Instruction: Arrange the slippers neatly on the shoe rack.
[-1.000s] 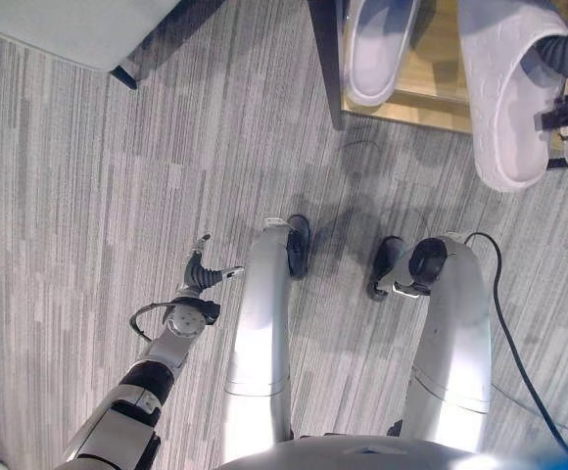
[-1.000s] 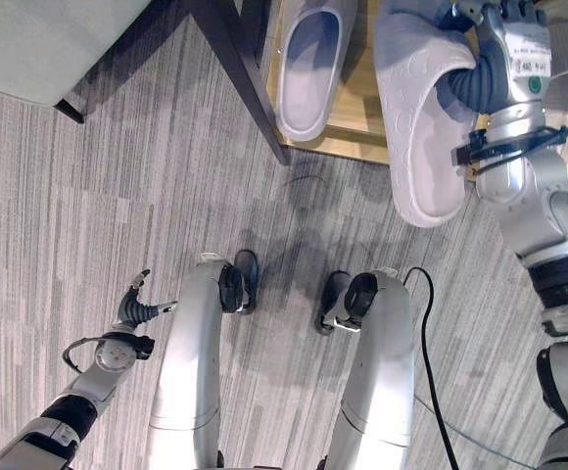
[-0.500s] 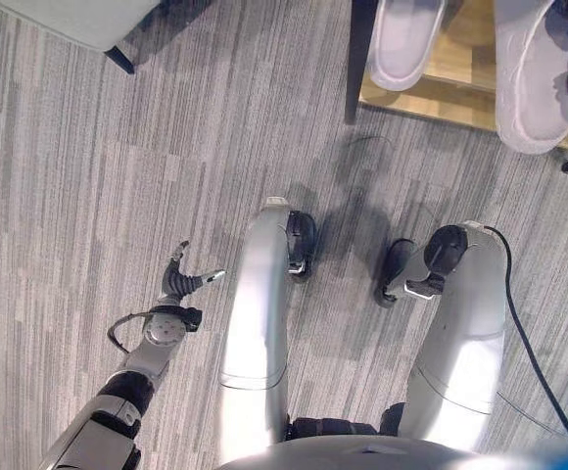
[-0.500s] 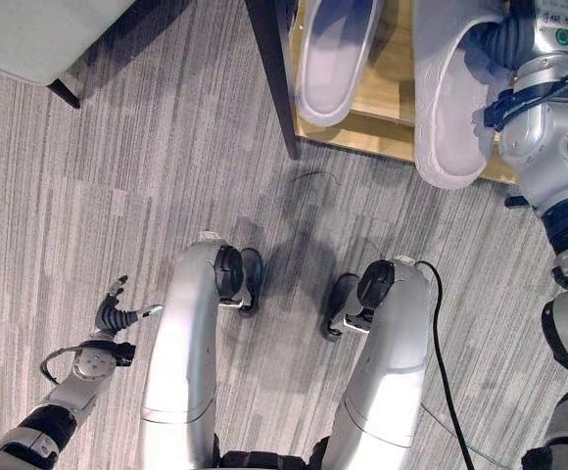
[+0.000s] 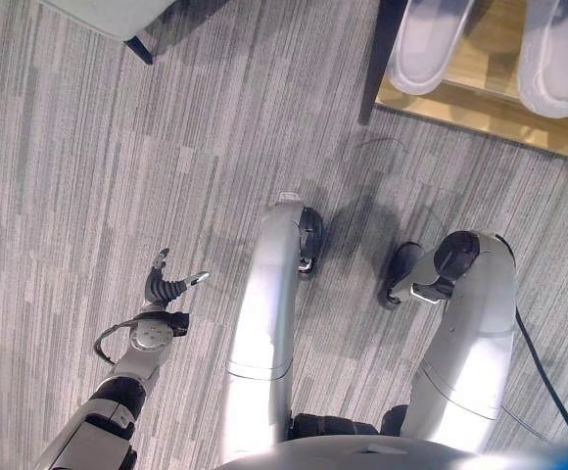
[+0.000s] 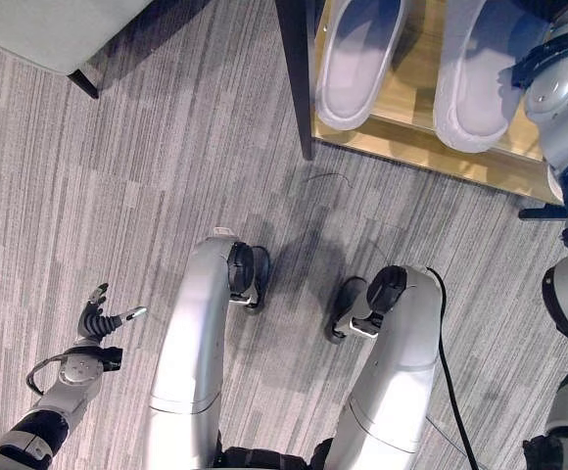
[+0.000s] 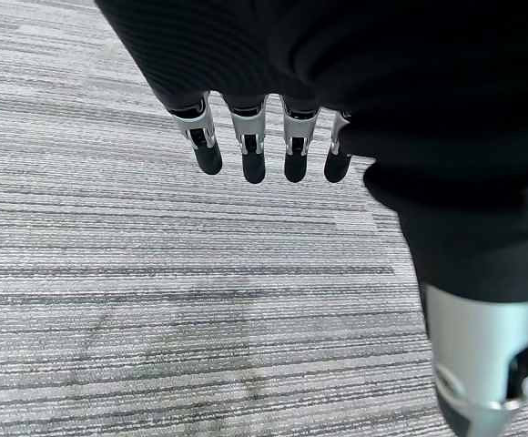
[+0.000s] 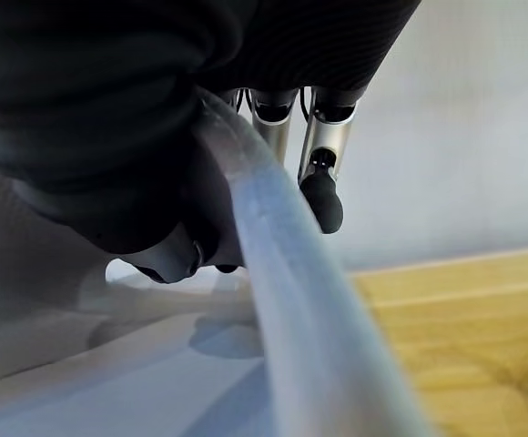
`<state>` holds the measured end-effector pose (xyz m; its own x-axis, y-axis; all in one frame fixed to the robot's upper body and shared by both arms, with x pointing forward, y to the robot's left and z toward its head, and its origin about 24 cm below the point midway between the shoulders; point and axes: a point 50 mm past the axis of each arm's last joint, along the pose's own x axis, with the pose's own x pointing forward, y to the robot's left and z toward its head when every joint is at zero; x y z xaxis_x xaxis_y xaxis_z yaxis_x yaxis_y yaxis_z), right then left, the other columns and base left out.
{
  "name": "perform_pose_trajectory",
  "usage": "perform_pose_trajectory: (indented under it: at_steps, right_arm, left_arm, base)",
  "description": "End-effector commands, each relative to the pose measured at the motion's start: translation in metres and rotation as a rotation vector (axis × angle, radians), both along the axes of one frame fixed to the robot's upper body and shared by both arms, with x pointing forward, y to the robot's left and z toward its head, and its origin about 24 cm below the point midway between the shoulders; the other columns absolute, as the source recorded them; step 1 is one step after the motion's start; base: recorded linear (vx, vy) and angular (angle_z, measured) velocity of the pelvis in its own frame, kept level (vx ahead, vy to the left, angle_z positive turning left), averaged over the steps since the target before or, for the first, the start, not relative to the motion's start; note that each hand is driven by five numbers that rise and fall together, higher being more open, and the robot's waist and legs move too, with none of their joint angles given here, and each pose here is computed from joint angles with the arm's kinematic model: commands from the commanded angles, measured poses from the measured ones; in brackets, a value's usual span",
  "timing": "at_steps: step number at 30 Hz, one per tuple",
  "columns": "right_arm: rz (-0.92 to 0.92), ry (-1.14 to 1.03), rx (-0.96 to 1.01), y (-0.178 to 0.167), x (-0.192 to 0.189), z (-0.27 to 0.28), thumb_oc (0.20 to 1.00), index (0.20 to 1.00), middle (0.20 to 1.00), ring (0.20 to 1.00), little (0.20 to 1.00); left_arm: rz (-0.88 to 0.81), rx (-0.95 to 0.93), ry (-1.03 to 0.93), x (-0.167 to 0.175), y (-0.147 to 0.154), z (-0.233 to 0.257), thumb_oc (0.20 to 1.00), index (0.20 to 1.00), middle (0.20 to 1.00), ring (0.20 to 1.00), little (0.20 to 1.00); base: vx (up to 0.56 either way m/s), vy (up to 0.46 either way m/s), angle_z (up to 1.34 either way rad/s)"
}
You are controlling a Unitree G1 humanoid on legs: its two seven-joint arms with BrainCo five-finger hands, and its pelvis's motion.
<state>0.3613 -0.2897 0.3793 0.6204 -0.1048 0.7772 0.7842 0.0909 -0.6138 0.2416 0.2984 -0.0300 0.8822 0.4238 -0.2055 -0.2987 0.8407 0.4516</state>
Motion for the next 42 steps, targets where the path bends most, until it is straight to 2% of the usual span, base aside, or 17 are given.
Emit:
perform_pose_trajectory:
  at_steps: [1,5,6,7,13,16,20,26,28,37,42]
  right_arm:
    - [0.035,-0.112,0.006,0.007,-0.010,0.026,0.200,0.200,0.200,0.200,0.200]
    - [0.033,-0.096,-0.015,0.011,-0.008,0.028,0.200,0.200,0.200,0.200,0.200]
    - [0.047,-0.088,0.025,0.013,-0.005,0.029,0.708,0.708,0.708,0.708,0.708]
    - [0.048,-0.081,0.039,0.012,-0.004,0.028,1.000,1.000,1.000,1.000,1.000]
    - [0.047,-0.027,0.104,0.007,0.004,0.013,1.000,1.000,1.000,1.000,1.000]
    - [0.057,0.004,0.099,0.013,0.010,0.006,1.000,1.000,1.000,1.000,1.000]
    - [0.094,-0.002,0.169,0.012,0.011,0.000,1.000,1.000,1.000,1.000,1.000]
    - [0.225,-0.089,0.268,0.017,0.006,-0.003,1.000,1.000,1.000,1.000,1.000]
    - [0.273,-0.074,0.230,0.028,0.008,-0.015,1.000,1.000,1.000,1.000,1.000]
    - [0.421,-0.098,0.375,0.037,0.004,-0.059,1.000,1.000,1.000,1.000,1.000]
    - [0.489,-0.080,0.402,0.049,0.004,-0.075,1.000,1.000,1.000,1.000,1.000]
  left_arm:
    - [0.037,0.017,-0.015,-0.007,0.014,0.003,1.000,1.000,1.000,1.000,1.000]
    - [0.036,0.011,-0.025,-0.006,0.015,0.005,1.000,1.000,1.000,1.000,1.000]
    - [0.049,0.003,-0.003,-0.005,0.021,0.005,1.000,1.000,1.000,1.000,1.000]
    - [0.030,0.018,0.012,-0.008,0.018,0.001,1.000,1.000,1.000,1.000,1.000]
    - [0.004,0.004,0.231,-0.047,0.005,-0.043,1.000,1.000,1.000,1.000,1.000]
    - [-0.079,0.074,0.269,-0.041,0.002,-0.042,1.000,1.000,1.000,1.000,1.000]
    - [-0.034,0.077,0.243,-0.034,0.012,-0.034,1.000,1.000,1.000,1.000,1.000]
    - [0.000,0.066,0.304,-0.048,0.009,-0.048,1.000,1.000,1.000,1.000,1.000]
    - [0.021,0.059,0.263,-0.042,0.011,-0.042,1.000,1.000,1.000,1.000,1.000]
    - [0.057,0.078,0.150,-0.022,0.008,-0.026,1.000,1.000,1.000,1.000,1.000]
    - [0.043,0.143,0.010,0.001,0.013,0.005,1.000,1.000,1.000,1.000,1.000]
  base:
    - [0.04,0.010,0.03]
    - [0.03,0.015,0.01]
    - [0.02,0.056,0.00]
    - [0.04,0.064,0.00]
    - [0.00,0.000,0.00]
    - [0.01,0.029,0.03]
    - [0.00,0.000,0.00]
    - [0.00,0.000,0.00]
    - [0.00,0.000,0.00]
    - [0.00,-0.024,-0.01]
    - [0.01,-0.032,0.00]
